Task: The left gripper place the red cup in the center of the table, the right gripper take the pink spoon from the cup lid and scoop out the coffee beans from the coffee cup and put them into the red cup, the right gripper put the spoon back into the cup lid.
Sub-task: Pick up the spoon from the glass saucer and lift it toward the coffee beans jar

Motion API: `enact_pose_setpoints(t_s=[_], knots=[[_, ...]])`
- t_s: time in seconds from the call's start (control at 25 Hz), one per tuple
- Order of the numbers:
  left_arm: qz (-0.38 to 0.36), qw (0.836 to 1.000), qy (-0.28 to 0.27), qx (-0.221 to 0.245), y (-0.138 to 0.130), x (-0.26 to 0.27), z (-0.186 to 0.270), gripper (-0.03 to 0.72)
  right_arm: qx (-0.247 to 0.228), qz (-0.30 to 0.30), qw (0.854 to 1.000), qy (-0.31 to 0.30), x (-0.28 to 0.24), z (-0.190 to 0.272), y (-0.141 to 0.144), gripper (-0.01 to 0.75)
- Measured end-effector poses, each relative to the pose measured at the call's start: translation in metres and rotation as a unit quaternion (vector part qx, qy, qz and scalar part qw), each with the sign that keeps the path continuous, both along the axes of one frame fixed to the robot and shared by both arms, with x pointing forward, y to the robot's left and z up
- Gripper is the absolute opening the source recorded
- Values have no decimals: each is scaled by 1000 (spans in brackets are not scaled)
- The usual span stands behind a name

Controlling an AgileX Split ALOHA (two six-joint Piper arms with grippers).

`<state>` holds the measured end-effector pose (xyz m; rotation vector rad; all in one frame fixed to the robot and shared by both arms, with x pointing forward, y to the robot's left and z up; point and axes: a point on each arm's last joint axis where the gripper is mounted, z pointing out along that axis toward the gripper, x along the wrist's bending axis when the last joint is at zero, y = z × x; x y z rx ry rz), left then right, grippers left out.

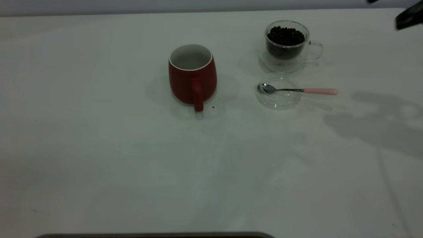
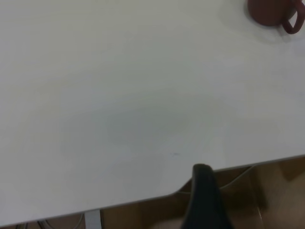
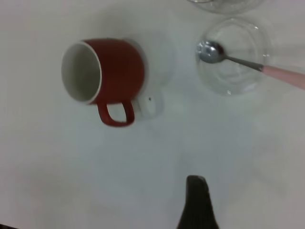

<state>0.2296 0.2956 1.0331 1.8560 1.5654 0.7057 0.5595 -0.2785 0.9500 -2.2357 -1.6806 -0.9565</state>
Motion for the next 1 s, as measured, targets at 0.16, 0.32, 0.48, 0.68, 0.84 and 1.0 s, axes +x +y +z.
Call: enact_pose_setpoints(t_s=[0.16, 0.32, 0.48, 0.68, 0.84, 1.0], knots=[[0, 1000, 0, 0, 0, 0, 0, 586, 22, -21, 999, 15, 10, -28, -3, 612], [0, 1000, 0, 0, 0, 0, 0, 586, 51, -51, 997, 32, 10, -60, -14, 614], [0, 1000, 0, 0, 0, 0, 0, 586, 71, -73, 994, 43, 7, -90, -19, 614], [0, 1000, 0, 0, 0, 0, 0, 586, 91, -102, 989, 60, 9, -126, -18, 614], [0, 1000, 0, 0, 0, 0, 0, 586, 107, -120, 985, 63, 8, -154, -18, 614], [0, 1000, 0, 0, 0, 0, 0, 586, 114, -124, 983, 76, 9, -175, -17, 612]])
